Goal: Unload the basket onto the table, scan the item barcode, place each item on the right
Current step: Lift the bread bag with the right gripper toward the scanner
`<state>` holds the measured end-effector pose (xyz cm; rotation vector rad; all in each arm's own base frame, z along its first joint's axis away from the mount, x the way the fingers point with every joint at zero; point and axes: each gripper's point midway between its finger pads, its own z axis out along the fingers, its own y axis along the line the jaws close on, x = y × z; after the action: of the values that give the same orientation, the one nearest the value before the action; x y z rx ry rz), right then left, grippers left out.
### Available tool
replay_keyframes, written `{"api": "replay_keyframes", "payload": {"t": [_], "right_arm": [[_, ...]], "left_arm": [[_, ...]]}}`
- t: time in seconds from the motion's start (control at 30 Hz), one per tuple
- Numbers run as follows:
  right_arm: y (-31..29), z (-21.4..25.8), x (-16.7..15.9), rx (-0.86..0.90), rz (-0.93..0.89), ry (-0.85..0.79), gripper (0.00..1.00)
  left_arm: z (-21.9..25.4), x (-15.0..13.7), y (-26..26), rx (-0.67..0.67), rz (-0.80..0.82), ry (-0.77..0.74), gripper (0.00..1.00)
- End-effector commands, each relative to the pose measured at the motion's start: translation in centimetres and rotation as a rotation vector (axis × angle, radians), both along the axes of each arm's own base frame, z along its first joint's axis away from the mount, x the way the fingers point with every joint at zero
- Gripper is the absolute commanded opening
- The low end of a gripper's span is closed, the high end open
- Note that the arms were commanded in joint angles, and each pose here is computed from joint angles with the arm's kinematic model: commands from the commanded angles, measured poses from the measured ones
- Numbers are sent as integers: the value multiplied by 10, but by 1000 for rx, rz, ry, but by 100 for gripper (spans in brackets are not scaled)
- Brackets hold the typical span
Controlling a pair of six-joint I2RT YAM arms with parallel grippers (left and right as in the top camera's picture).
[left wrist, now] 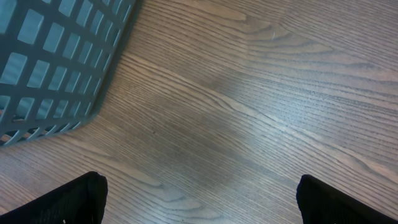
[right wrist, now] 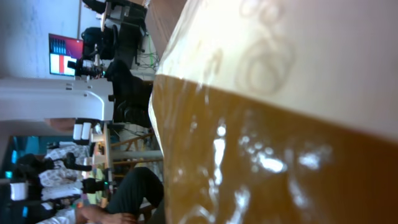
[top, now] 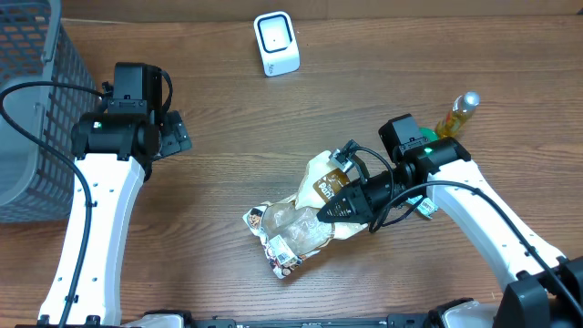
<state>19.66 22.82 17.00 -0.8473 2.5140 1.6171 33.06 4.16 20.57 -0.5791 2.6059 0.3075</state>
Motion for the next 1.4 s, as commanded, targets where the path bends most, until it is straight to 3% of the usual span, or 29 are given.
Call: {"api": "replay_keyframes", "payload": {"t": [0.0,0.3,0.47,0.63,0.8,0.97,1.13,1.37], "right_arm": [[1,15,0,52,20,-74,4],[1,14,1,47,20,-78,4],[-5,-2,11,-50,4,-131,4],[-7,3,29,-147,-123,-52,4],[-10,52,54,-257,-187,-160,3],[-20,126,69,-397,-241,-381,3],[-14,196,78,-353,-283,-559,3],[-19,218,118,-384,-381,-750,4]], "left_arm": [[2,2,3,8,16,-8,100],[2,2,3,8,16,-9,100],[2,2,3,8,16,-8,100],[2,2,3,8,16,-8,100],[2,2,3,8,16,-9,100],[2,2,3,8,16,-8,100],[2,2,3,8,16,-9,99],[2,2,3,8,16,-8,100]]}}
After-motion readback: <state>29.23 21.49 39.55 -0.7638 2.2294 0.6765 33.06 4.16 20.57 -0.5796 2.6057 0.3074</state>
